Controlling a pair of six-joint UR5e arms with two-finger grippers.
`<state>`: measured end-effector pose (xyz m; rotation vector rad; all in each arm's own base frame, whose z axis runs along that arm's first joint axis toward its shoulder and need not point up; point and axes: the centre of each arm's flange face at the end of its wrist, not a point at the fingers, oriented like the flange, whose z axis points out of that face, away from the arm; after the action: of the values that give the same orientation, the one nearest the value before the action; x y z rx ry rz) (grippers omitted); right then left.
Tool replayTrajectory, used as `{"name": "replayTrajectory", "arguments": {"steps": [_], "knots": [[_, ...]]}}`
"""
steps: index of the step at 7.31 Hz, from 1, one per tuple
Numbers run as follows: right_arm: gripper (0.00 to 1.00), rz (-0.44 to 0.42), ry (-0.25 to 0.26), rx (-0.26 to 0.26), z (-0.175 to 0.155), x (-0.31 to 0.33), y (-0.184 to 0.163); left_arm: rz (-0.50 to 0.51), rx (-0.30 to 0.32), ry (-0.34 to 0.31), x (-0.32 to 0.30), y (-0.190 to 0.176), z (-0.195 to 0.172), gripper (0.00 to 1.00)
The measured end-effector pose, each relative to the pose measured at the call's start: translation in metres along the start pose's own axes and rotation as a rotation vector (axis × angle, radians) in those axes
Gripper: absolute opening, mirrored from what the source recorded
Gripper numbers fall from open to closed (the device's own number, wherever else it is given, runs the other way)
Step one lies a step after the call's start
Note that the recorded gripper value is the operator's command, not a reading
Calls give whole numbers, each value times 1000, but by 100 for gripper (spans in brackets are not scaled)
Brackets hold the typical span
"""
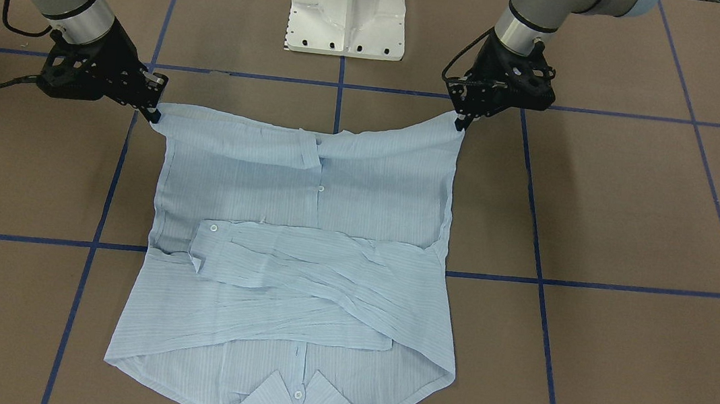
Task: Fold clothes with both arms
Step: 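Grasp the hem corners with both grippers and carry them up to the collar, then lay the hem at the collar, open both grippers and raise them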
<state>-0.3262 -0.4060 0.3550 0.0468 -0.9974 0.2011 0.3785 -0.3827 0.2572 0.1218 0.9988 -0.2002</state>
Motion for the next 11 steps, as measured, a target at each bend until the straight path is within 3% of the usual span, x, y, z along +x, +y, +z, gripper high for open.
{"name": "replayTrajectory", "arguments": {"steps": [4, 7, 11], "knots": [[0, 85, -70, 84, -29, -44, -122, -68, 104, -2, 21, -107, -4, 0], [0, 154, -49, 116, -30, -57, -209, -145, 176, -9, 19, -209, 5, 0], [0, 199, 9, 87, 0, -61, -264, -224, 201, 23, 29, -273, 60, 0]]}}
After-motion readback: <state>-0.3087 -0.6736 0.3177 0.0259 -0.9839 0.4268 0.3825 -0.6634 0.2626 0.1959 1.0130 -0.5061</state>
